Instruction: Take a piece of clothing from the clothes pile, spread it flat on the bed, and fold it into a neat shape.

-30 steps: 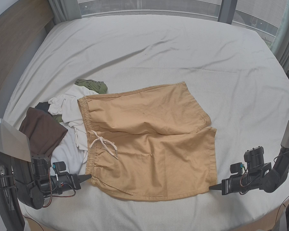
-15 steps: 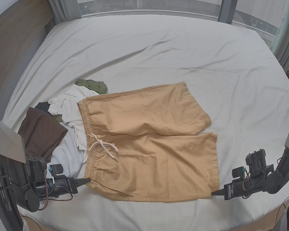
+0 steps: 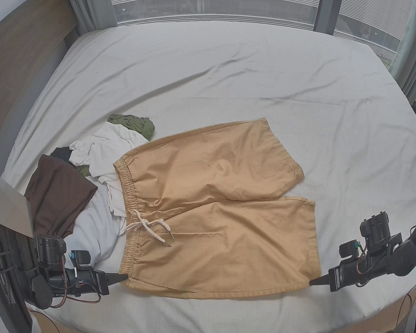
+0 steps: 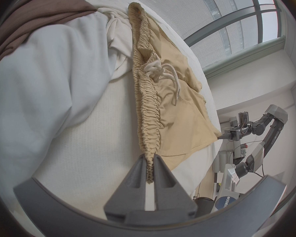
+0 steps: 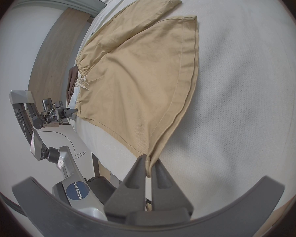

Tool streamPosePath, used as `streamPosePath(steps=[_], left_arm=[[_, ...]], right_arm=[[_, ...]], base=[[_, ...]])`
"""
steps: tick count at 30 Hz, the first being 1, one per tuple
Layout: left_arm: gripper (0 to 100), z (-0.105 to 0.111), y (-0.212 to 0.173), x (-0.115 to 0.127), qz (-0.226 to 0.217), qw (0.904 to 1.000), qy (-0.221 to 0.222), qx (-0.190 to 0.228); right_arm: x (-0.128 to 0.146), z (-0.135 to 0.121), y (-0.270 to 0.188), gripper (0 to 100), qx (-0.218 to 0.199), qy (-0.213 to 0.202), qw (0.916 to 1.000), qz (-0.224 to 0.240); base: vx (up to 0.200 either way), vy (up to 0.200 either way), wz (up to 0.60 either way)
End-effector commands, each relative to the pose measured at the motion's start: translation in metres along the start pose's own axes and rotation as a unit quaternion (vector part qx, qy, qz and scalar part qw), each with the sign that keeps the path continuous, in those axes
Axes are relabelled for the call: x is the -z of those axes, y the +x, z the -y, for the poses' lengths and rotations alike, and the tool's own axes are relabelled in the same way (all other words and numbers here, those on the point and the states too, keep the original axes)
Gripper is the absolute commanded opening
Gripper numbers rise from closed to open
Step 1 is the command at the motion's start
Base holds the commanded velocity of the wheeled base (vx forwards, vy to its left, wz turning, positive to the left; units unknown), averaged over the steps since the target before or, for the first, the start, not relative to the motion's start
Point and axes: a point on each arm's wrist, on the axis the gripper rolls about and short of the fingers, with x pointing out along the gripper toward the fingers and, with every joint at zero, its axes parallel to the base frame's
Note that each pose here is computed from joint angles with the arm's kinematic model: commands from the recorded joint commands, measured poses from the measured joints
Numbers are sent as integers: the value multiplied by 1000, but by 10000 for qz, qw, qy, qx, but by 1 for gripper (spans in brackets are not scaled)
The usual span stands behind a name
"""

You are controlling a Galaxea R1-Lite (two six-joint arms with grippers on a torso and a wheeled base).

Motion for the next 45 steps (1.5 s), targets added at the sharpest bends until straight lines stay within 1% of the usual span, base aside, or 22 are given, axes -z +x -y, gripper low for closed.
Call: streamPosePath(steps=[1, 6, 10, 13, 16, 17, 19, 23, 24, 25, 27, 29, 30, 31, 33, 36, 38, 39, 40, 42, 45], left_arm=[[0, 1, -9, 3, -72, 10000, -3, -34], [0, 11, -19, 1, -122, 9997, -7, 192], [0, 13, -21, 0, -110, 9997, 20, 206], [0, 13, -20, -5, 77, 9995, 160, 246], [0, 14, -20, -12, 350, 9984, 324, 288], [0, 16, -20, -16, 475, 9977, 371, 318], [0, 18, -20, -22, 689, 9961, 380, 390], [0, 26, -18, -33, 1055, 9923, 315, 562], [0, 27, -18, -34, 1077, 9920, 299, 586], [0, 27, -16, -39, 1134, 9912, 290, 620], [0, 27, -15, -42, 1182, 9905, 315, 632], [0, 26, -14, -46, 1246, 9894, 368, 656], [0, 26, -14, -46, 1246, 9894, 368, 656], [0, 28, -12, -49, 1267, 9885, 419, 709], [0, 31, -12, -51, 1306, 9874, 469, 762], [0, 38, -13, -60, 1445, 9848, 375, 889], [0, 42, -17, -67, 1609, 9823, 242, 933], [0, 42, -17, -67, 1609, 9823, 242, 933], [0, 46, -19, -73, 1753, 9796, 143, 969], [0, 48, -20, -78, 1873, 9775, 36, 972], [0, 49, -20, -83, 2009, 9755, -6, 899]], right_arm=[[3, -1, -2, 0, -6, -116, 9999, -3], [5, -1, -2, 0, -3, -179, 9998, -44], [5, -1, -3, 0, -12, -190, 9998, -24], [-5, -4, -5, 0, -130, -281, 9993, 218], [-16, -8, -11, 0, -414, -415, 9968, 540], [-20, -10, -15, 0, -531, -484, 9950, 692], [-26, -14, -19, 0, -615, -567, 9923, 911], [-38, -20, -27, 0, -693, -572, 9875, 1292], [-39, -21, -28, 0, -707, -554, 9868, 1346], [-45, -23, -31, 0, -755, -521, 9840, 1527], [-48, -25, -33, 0, -797, -523, 9810, 1691], [-55, -28, -38, 0, -866, -539, 9756, 1944], [-55, -28, -38, 0, -870, -543, 9752, 1962], [-61, -29, -41, 0, -916, -525, 9707, 2160], [-66, -30, -43, 0, -957, -487, 9668, 2317], [-74, -32, -47, 0, -1040, -456, 9597, 2572], [-78, -34, -48, 0, -1092, -441, 9561, 2683], [-78, -34, -48, 0, -1092, -441, 9561, 2683], [-82, -35, -50, 0, -1125, -438, 9531, 2775], [-86, -36, -52, 0, -1156, -423, 9500, 2869], [-91, -37, -54, 0, -1180, -465, 9459, 2986]], base=[[0, 0, 0], [0, 0, 0], [0, 0, 0], [0, 0, 0], [0, 0, 0], [0, 0, 0], [0, 0, 0], [0, 0, 0], [0, 0, 0], [0, 0, 0], [0, 0, 0], [0, 0, 0], [0, 0, 0], [0, 0, 0], [0, 0, 0], [0, 0, 0], [0, 0, 0], [0, 0, 0], [0, 0, 0], [0, 0, 0], [0, 0, 0]])
